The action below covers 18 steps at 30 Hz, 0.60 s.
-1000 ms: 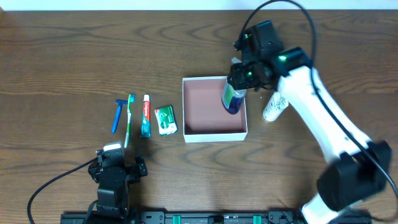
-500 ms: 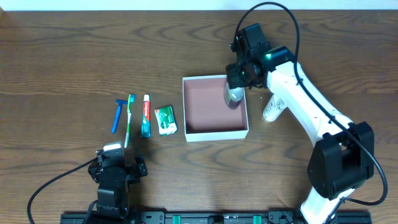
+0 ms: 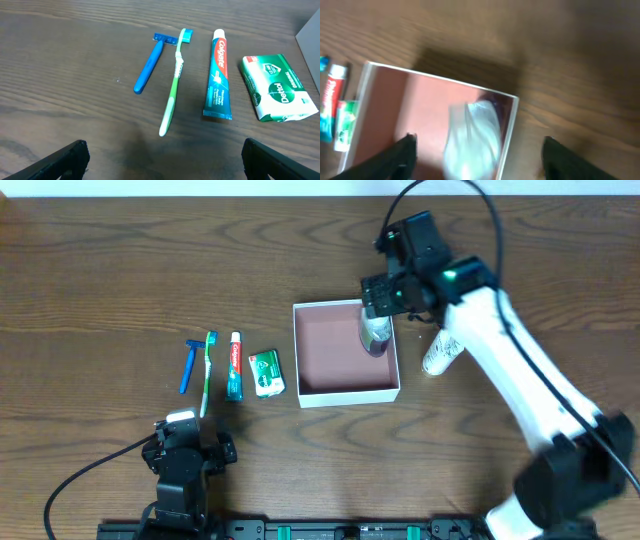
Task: Pack container
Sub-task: 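Carry the bottle left and release it in the box's back corner, then grasp the white lotion tube with the right gripper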
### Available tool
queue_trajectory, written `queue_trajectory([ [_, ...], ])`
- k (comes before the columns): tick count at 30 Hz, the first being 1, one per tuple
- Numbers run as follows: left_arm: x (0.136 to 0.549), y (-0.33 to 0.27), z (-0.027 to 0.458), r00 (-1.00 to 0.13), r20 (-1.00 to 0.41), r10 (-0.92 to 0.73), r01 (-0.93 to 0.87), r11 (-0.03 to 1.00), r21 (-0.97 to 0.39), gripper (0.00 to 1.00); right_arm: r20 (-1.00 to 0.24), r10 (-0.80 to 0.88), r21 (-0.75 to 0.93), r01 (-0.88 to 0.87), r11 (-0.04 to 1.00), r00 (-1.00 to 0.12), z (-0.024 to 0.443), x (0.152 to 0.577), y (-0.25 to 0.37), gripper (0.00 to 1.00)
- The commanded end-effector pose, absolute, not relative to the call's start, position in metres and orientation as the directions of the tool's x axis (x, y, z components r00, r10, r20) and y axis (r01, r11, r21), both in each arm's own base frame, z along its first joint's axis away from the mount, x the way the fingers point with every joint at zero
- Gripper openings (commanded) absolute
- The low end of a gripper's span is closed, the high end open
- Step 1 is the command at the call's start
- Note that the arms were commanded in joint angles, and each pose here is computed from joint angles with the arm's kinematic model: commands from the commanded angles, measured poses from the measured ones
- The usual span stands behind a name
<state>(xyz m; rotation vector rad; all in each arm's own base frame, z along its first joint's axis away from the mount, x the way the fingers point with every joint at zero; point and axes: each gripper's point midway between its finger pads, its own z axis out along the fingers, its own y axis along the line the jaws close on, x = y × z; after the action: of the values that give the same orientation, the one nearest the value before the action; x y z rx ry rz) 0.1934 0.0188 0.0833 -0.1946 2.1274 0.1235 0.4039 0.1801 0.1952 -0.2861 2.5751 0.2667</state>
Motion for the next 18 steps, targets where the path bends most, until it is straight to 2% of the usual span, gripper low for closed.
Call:
queue_trajectory([
  [1, 0.192, 0.021, 0.078, -0.537, -0.839, -0.086, -0.195, 0.981, 0.024, 0.98, -0.652, -0.108, 0.049, -0.183, 0.982, -0.750, 0.265, 0.395, 0.137, 0.83],
  [5, 0.192, 0.021, 0.078, -0.537, -0.839, -0.086, -0.195, 0.981, 0.024, 0.98, -0.604, -0.072, -0.012, -0.082, 0.997, -0.793, 0.272, 0.366, 0.089, 0.80],
  [9, 0.192, 0.021, 0.078, -0.537, -0.839, -0.086, -0.195, 0.981, 0.024, 0.98, -0.486, -0.003, -0.018, 0.007, 1.000, -0.874, 0.250, 0.344, 0.062, 0.74],
  [14, 0.192, 0.021, 0.078, -0.537, -0.839, -0.086, -0.195, 0.980, 0.024, 0.98, -0.352, 0.021, 0.022, 0.014, 1.000, -0.936, 0.202, 0.328, 0.071, 0.65],
  [18, 0.192, 0.021, 0.078, -0.537, -0.839, -0.086, -0.195, 0.981, 0.024, 0.98, -0.334, 0.067, 0.029, 0.061, 0.998, -0.940, 0.173, 0.332, 0.069, 0.57],
])
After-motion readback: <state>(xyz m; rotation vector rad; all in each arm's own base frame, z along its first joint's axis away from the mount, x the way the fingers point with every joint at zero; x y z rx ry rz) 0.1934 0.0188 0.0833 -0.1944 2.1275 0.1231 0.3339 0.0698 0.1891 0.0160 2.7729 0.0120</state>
